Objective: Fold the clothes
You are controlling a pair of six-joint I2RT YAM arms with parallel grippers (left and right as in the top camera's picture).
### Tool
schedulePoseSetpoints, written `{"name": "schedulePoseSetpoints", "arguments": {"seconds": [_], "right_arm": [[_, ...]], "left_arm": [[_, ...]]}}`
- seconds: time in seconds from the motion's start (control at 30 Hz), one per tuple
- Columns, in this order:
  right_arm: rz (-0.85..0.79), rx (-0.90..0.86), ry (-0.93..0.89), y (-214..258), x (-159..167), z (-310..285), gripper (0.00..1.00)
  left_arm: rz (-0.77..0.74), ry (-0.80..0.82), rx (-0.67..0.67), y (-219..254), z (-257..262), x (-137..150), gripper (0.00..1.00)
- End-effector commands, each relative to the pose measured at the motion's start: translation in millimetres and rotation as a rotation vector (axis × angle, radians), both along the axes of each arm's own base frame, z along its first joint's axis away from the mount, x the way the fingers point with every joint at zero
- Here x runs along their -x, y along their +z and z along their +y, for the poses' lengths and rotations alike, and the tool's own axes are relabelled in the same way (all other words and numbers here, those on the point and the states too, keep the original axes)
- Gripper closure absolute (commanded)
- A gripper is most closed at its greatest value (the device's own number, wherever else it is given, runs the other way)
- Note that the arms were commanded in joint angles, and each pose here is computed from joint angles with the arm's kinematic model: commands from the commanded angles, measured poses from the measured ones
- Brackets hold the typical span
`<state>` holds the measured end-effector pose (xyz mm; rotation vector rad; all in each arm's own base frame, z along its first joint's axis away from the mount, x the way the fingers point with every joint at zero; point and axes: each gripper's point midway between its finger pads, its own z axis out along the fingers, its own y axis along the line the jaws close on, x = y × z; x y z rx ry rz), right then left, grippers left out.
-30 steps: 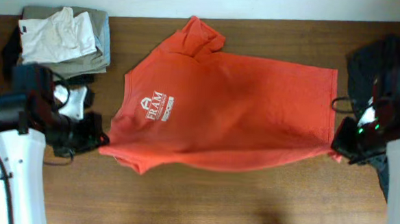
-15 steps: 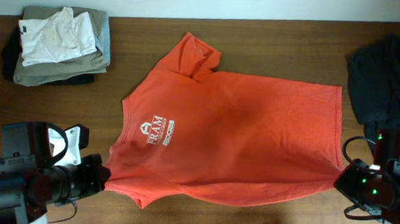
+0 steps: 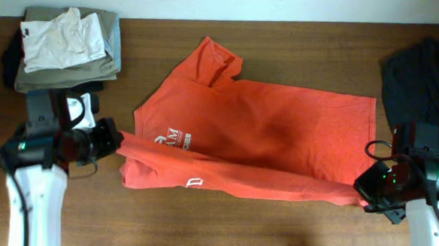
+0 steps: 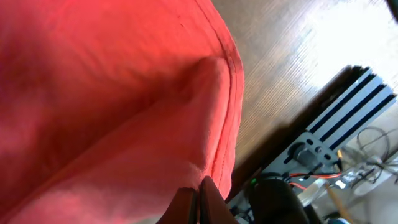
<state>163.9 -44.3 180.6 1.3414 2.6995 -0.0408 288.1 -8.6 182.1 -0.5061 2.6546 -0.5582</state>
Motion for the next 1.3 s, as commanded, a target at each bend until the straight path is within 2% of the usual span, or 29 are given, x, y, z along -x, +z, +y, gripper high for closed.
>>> {"name": "schedulePoseSetpoints", "arguments": {"seconds": [0.0,0.13,0.27,0.37,0.43,0.57,0.67,0.73,0.77,0.8,0.83,0.87,0.9,0.97,1.07,1.13,1.23,1.27], "right_arm": [[0.001,-0.002,-0.094,-8.6,-0.1,-2.4,0.96],[-0.027,0.101,-0.222,-6.6,-2.6,-28.2,0.96],[-0.015,0.096,-0.288,-8.0,3.9,-38.4,0.96],[-0.014,0.097,-0.288,-10.4,3.5,-38.5,0.96],[-0.009,0.095,-0.288,-17.7,2.5,-38.7,0.9],[0.036,0.053,-0.283,-41.5,1.6,-33.1,0.91],[0.042,0.04,-0.282,-57.9,-7.3,-33.9,0.96],[0.038,0.041,-0.281,-61.7,-14.5,-36.2,0.96],[0.039,0.041,-0.281,-63.5,-16.8,-37.0,0.93],[0.042,0.04,-0.281,-65.2,-18.5,-37.5,0.9],[0.053,0.039,-0.272,-68.0,-19.8,-37.9,0.88],[0.061,0.038,-0.263,-69.9,-20.5,-38.2,0.84],[0.067,0.037,-0.258,-71.1,-20.9,-38.2,0.81],[0.072,0.006,-0.206,-76.0,-26.6,-34.1,0.71],[0.083,-0.022,-0.18,-80.3,-29.5,-30.0,0.7],[0.077,-0.022,-0.127,-80.5,-32.1,-30.0,0.68],[0.078,-0.023,-0.105,-80.5,-32.1,-29.5,0.66],[0.072,-0.022,-0.106,-80.4,-33.6,-30.0,0.66]], "left_arm": [[0.113,-0.004,0.075,-29.3,-7.7,-8.0,0.99],[0.167,-0.09,0.092,-51.5,-33.2,-17.0,1.0],[0.114,-0.159,0.065,-49.1,-52.3,-26.4,0.99],[0.075,-0.118,0.019,-48.8,-43.1,-39.0,1.0],[0.042,-0.102,-0.024,-48.3,-35.9,-47.7,1.0],[0.05,-0.091,-0.049,-53.3,-31.4,-50.2,1.0],[0.078,-0.089,-0.054,-65.1,-30.0,-53.0,1.0],[0.091,-0.09,-0.053,-73.1,-29.9,-56.5,1.0],[0.099,-0.089,-0.053,-77.4,-29.6,-57.9,0.99],[0.108,-0.089,-0.056,-82.1,-29.1,-59.5,0.94],[0.117,-0.089,-0.054,-87.3,-29.1,-61.2,0.73],[0.122,-0.089,-0.054,-91.2,-29.0,-62.9,0.45],[0.121,-0.089,-0.054,-93.5,-28.9,-65.0,0.3],[0.105,-0.09,-0.055,-98.1,-28.6,-72.8,0.23],[0.002,-0.117,-0.074,-83.5,-28.3,-94.7,0.23],[-0.015,-0.138,-0.029,-66.1,-36.8,-97.7,0.23],[0.085,-0.18,0.041,-64.7,-54.6,-71.3,0.23],[0.181,-0.202,0.048,-73.4,-62.9,-49.2,0.23]]}}
